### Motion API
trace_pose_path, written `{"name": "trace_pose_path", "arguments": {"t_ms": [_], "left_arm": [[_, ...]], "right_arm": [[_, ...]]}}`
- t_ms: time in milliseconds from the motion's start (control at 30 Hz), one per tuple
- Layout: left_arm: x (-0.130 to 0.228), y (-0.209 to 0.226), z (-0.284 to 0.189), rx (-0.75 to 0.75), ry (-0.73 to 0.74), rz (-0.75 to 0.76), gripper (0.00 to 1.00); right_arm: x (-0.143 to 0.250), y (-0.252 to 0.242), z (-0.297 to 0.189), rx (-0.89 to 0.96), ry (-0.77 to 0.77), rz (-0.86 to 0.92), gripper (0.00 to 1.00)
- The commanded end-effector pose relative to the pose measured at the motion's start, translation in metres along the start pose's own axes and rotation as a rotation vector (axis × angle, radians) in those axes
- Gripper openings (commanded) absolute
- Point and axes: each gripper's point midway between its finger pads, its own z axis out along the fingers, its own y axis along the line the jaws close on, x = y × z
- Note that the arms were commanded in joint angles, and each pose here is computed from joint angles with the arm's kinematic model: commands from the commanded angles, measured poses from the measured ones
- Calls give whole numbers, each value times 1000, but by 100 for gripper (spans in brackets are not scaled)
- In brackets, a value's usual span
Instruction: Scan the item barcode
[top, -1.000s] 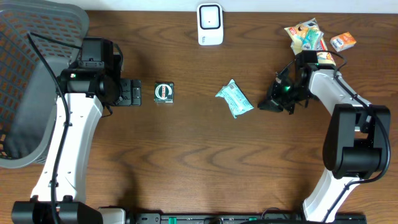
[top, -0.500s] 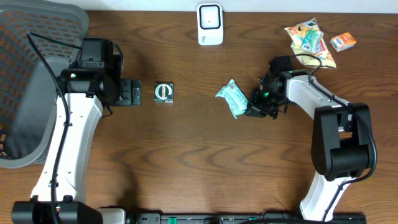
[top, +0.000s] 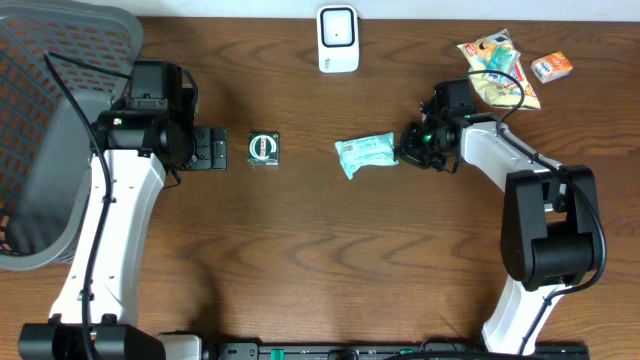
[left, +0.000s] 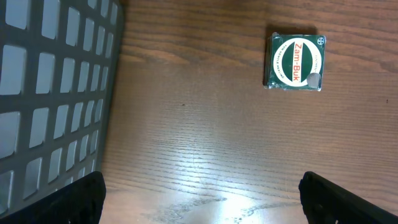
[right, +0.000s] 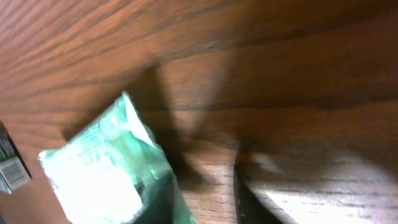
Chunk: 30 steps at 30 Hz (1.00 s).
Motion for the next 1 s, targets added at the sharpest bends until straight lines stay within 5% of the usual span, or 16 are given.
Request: {"name": "trace_pose_path", "arguments": {"t_ms": [0,100,267,700,967], "left_arm": [[3,1,3,-9,13,8,98],[3,1,3,-9,13,8,98],[3,1,3,-9,13,8,98],[3,1,3,-9,13,8,98],[3,1,3,-9,13,8,97]], "right_arm": [[-7,9,-12,-29,-20,-113,43],[-15,8,-24,-23,-23,-152,61],[-23,26,-37,-125,-28,-256,73],[-4,61,-14,-133,-27,-472,79],[25,59,16,-85,68,-454,74]]}}
